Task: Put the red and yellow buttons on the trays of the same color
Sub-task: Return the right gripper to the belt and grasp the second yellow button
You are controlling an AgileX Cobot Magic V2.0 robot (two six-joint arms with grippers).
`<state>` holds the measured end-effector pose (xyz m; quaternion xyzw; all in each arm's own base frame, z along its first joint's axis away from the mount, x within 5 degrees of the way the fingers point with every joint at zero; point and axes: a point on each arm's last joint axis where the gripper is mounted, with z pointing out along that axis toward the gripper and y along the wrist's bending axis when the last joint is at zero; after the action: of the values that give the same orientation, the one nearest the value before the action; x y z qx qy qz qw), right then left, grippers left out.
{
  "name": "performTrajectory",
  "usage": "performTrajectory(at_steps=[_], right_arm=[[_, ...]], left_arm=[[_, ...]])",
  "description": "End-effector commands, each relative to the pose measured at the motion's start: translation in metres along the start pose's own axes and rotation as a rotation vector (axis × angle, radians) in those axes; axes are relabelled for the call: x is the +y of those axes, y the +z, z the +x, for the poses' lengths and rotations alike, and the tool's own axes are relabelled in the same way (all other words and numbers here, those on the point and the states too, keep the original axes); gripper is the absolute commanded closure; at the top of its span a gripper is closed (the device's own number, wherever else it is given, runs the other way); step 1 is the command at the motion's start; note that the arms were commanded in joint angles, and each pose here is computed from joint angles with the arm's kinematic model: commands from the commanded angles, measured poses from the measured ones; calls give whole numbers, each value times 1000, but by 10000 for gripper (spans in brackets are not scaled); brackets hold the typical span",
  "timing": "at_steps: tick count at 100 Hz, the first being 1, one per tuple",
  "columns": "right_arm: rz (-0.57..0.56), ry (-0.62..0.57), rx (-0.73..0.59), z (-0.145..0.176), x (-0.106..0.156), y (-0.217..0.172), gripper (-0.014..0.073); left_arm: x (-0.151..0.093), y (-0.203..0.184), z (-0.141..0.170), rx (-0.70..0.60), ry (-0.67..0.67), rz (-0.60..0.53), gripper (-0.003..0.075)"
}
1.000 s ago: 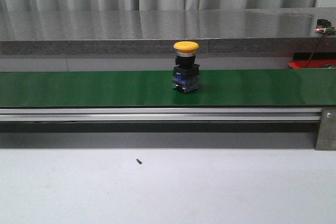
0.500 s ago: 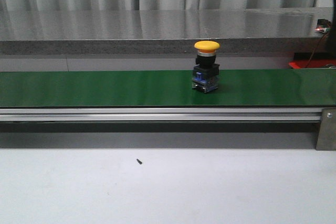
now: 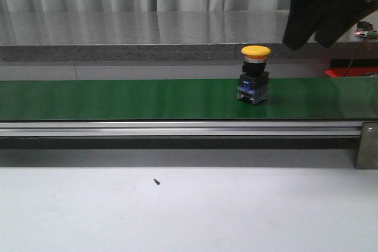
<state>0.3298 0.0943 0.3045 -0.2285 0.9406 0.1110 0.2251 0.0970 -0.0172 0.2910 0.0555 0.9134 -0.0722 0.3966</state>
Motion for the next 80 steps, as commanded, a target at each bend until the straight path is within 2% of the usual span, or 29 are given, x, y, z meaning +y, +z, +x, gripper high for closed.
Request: performTrajectory(at_steps=[1,47,54,71,80], right_arm=[[-10,8,-84,-16,9,-21,97],[-6,-9,-49,-40,1,17,103],[10,-18,-43,-40,-2,22,151],[28,-30,-31,-39,-4,25,368],[28,-30,-31,-39,-4,25,402]], left_arm=[[-2,-5,-11,-74,-12,8,740],[-2,-5,-11,-74,-12,8,740],[-2,-5,-11,-74,-12,8,740],[-2,-5,-11,-74,-12,8,740],[-2,-5,-11,-74,-12,8,740]])
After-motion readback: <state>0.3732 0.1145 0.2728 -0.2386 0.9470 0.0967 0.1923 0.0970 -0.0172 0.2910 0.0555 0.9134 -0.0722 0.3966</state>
